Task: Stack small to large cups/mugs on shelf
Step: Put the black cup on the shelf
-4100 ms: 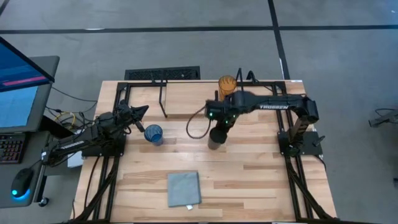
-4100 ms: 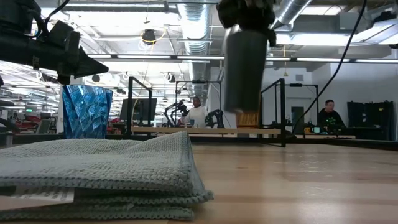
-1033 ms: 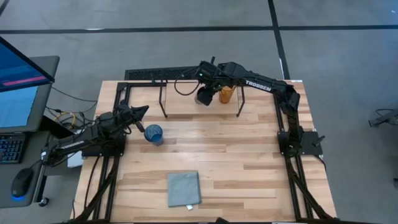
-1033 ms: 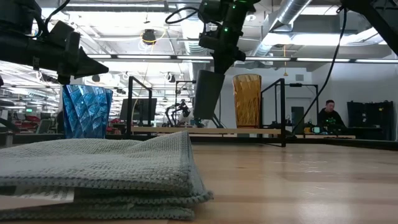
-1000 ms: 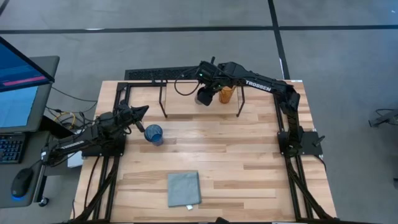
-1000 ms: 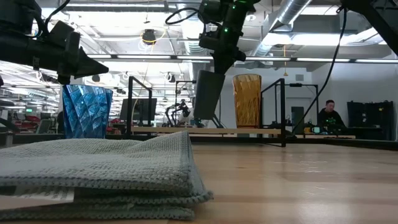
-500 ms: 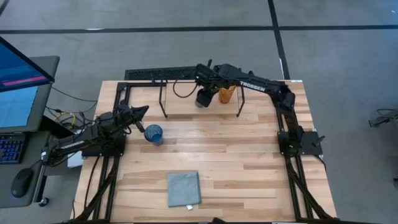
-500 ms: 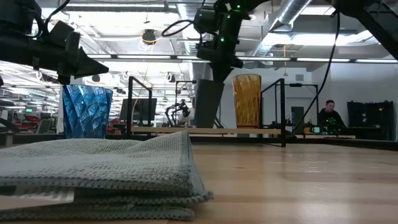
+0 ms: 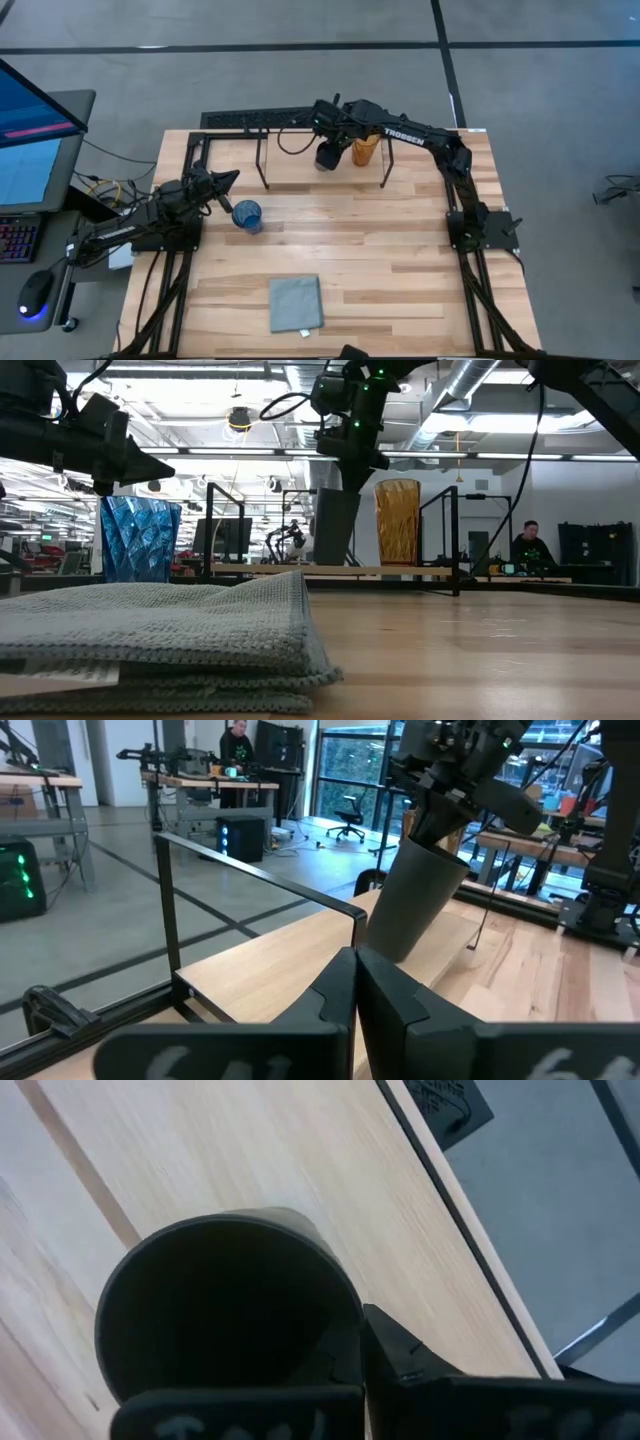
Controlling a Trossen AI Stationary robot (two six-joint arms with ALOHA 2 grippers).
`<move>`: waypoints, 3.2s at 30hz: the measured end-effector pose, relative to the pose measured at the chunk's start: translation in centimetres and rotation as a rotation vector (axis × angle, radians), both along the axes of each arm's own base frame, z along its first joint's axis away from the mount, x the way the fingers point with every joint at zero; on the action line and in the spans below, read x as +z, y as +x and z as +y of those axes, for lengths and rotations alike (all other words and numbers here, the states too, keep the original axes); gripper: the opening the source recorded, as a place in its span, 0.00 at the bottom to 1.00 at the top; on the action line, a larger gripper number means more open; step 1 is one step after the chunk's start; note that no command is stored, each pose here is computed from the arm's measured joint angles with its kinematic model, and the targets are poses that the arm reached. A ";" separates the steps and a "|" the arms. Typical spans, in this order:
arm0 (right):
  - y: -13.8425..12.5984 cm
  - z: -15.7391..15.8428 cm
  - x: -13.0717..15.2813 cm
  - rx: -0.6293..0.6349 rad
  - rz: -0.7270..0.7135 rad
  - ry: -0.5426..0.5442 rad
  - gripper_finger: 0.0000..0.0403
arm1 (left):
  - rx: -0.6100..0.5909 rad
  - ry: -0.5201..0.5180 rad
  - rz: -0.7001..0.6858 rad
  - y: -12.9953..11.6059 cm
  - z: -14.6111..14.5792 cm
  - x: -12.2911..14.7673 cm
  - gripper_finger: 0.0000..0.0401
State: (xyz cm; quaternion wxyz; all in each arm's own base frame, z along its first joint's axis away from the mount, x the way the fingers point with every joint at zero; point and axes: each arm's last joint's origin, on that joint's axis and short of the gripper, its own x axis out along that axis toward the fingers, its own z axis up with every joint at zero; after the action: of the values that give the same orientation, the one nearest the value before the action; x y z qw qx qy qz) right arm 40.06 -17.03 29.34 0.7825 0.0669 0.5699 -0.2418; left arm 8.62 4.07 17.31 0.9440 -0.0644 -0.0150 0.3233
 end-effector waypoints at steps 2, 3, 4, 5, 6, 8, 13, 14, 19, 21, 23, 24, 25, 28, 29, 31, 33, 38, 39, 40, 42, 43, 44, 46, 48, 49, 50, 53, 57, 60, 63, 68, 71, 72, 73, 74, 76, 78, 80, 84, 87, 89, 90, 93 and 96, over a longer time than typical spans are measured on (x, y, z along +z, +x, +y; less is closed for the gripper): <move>0.0 0.0 0.0 0.000 0.001 -0.003 0.02 | 0.000 0.000 0.000 0.0 0.0 0.0 0.00; 0.0 0.0 0.0 -0.001 0.002 -0.006 0.02 | 0.000 0.000 0.000 0.0 0.0 0.0 0.00; 0.0 0.0 0.0 -0.001 0.002 -0.006 0.02 | 0.000 0.000 0.000 0.0 0.0 0.0 0.00; 0.0 0.0 0.0 -0.001 0.002 -0.007 0.02 | 0.000 0.000 0.000 0.0 0.0 0.0 0.00; 0.0 0.0 0.0 -0.001 0.002 -0.006 0.03 | 0.000 0.000 0.000 0.0 0.0 0.0 0.00; 0.0 0.0 0.0 -0.001 0.004 -0.006 0.05 | 0.000 0.000 0.000 0.0 0.0 0.0 0.00; -0.1 0.0 -0.1 -0.002 0.013 -0.004 0.10 | 0.000 0.000 0.000 0.0 0.0 0.0 0.00; 0.0 0.0 -0.1 -0.002 0.014 -0.004 0.11 | 0.000 0.000 0.000 0.0 0.0 0.0 0.00; 0.0 0.0 -0.1 -0.002 0.016 -0.006 0.12 | 0.000 0.000 0.000 0.0 0.0 0.0 0.00; 0.0 0.0 -0.1 -0.003 0.016 -0.007 0.13 | 0.000 0.000 0.000 0.0 0.0 0.0 0.00; 0.0 0.0 -0.1 -0.006 0.019 -0.014 0.13 | 0.000 0.000 0.000 0.0 0.0 0.0 0.00; 0.0 0.0 -0.1 -0.006 0.019 -0.015 0.13 | 0.000 0.000 0.000 0.0 0.0 0.0 0.00; 0.0 0.0 -0.1 -0.006 0.018 -0.016 0.13 | 0.000 0.000 0.000 0.0 0.0 0.0 0.00; 0.0 0.0 -0.1 -0.009 0.020 -0.022 0.13 | 0.000 0.000 0.000 0.0 0.0 0.0 0.00; 0.0 -0.1 -0.1 -0.012 0.023 -0.032 0.13 | 0.000 0.000 0.000 0.0 0.0 0.0 0.00; -0.1 -0.1 -0.1 -0.021 0.031 -0.056 0.13 | 0.000 0.000 0.000 0.0 0.0 0.0 0.00; -0.1 -0.2 -0.1 -0.027 0.034 -0.070 0.14 | 0.000 0.000 0.000 0.0 0.0 0.0 0.00; -0.1 -0.5 0.0 -0.035 0.023 -0.075 0.19 | 0.000 0.000 0.000 0.0 0.0 0.0 0.00; -0.1 -0.6 0.0 -0.036 0.023 -0.077 0.21 | 0.000 0.000 0.000 0.0 0.0 0.0 0.00; -0.1 -0.6 0.0 -0.037 0.023 -0.080 0.22 | 0.000 0.000 0.000 0.0 0.0 0.0 0.00; -0.1 -0.6 0.0 -0.039 0.026 -0.088 0.25 | 0.001 0.000 0.000 0.0 0.0 0.0 0.00; -0.1 -0.5 0.0 -0.039 0.026 -0.088 0.26 | 0.001 0.000 0.000 0.0 0.0 0.0 0.00; -0.1 -0.5 0.0 -0.039 0.026 -0.089 0.26 | 0.000 0.000 0.000 0.0 0.0 0.0 0.00; -0.1 -0.6 0.0 -0.040 0.026 -0.089 0.28 | 0.001 0.000 0.000 0.0 0.0 0.0 0.00; -0.1 -0.7 0.0 -0.043 0.021 -0.090 0.28 | 0.001 0.001 0.000 0.0 0.0 0.0 0.00; -0.1 -0.8 0.0 -0.045 0.017 -0.092 0.28 | 0.001 0.000 0.000 0.0 0.0 0.0 0.00; -0.1 -0.9 0.1 -0.046 0.011 -0.095 0.28 | 0.001 0.000 0.000 0.0 0.0 0.0 0.00; 0.1 -1.1 0.2 -0.050 -0.017 -0.106 0.28 | 0.001 0.000 0.000 0.0 0.0 0.0 0.00; 0.2 -1.2 0.2 -0.051 -0.034 -0.109 0.28 | 0.001 0.000 0.000 0.0 0.0 0.0 0.00; 0.2 -1.4 0.2 -0.051 -0.033 -0.111 0.28 | 0.001 0.000 0.000 0.0 0.0 0.0 0.00; 0.3 -1.7 0.3 -0.055 -0.054 -0.121 0.28 | 0.001 0.000 0.000 0.0 0.0 0.0 0.00; 0.2 -2.1 0.4 -0.065 -0.066 -0.126 0.28 | 0.001 0.000 0.000 0.0 0.0 0.0 0.00; 0.1 -2.4 0.4 -0.072 -0.073 -0.129 0.28 | 0.001 0.000 0.000 0.0 0.0 0.0 0.00; 0.1 -2.5 0.5 -0.075 -0.075 -0.130 0.28 | 0.000 0.000 0.000 0.0 0.0 0.0 0.00; 0.1 -2.5 0.5 -0.075 -0.080 -0.132 0.28 | 0.001 0.000 0.000 0.0 0.0 0.0 0.00; 0.2 -2.6 0.5 -0.076 -0.087 -0.135 0.28 | 0.001 0.000 0.000 0.0 0.0 0.0 0.00; 0.2 -2.7 0.6 -0.078 -0.098 -0.140 0.28 | 0.001 0.000 0.000 0.0 0.0 0.0 0.00; 0.2 -2.7 0.6 -0.077 -0.101 -0.140 0.28 | 0.001 0.000 0.000 0.0 0.0 0.0 0.00; 0.2 -2.7 0.6 -0.076 -0.103 -0.134 0.28 | 0.001 0.000 0.000 0.0 0.0 0.0 0.00; 0.3 -2.8 0.6 -0.072 -0.120 -0.123 0.28 | 0.001 0.000 0.000 0.0 0.0 0.0 0.00; 0.4 -2.9 0.6 -0.072 -0.137 -0.130 0.28 | 0.001 0.001 0.000 0.0 0.0 0.0 0.00; 0.5 -2.9 0.6 -0.070 -0.143 -0.130 0.28 | 0.001 0.000 0.000 0.0 0.0 0.0 0.00; 0.5 -2.9 0.6 -0.070 -0.146 -0.132 0.28 | 0.001 0.001 0.000 0.0 0.0 0.0 0.00; 0.5 -2.9 0.6 -0.068 -0.146 -0.133 0.28 | 0.001 0.000 0.000 0.0 0.0 0.0 0.00; 0.5 -2.9 0.6 -0.050 -0.135 -0.137 0.28 | 0.001 0.001 0.000 0.0 0.0 0.0 0.00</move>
State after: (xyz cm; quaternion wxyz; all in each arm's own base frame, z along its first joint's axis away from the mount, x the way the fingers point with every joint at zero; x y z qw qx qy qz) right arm 40.53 -19.95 29.95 0.8154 0.0438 0.4963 -0.2947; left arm 8.61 4.07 17.32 0.9438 -0.0642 -0.0154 0.3237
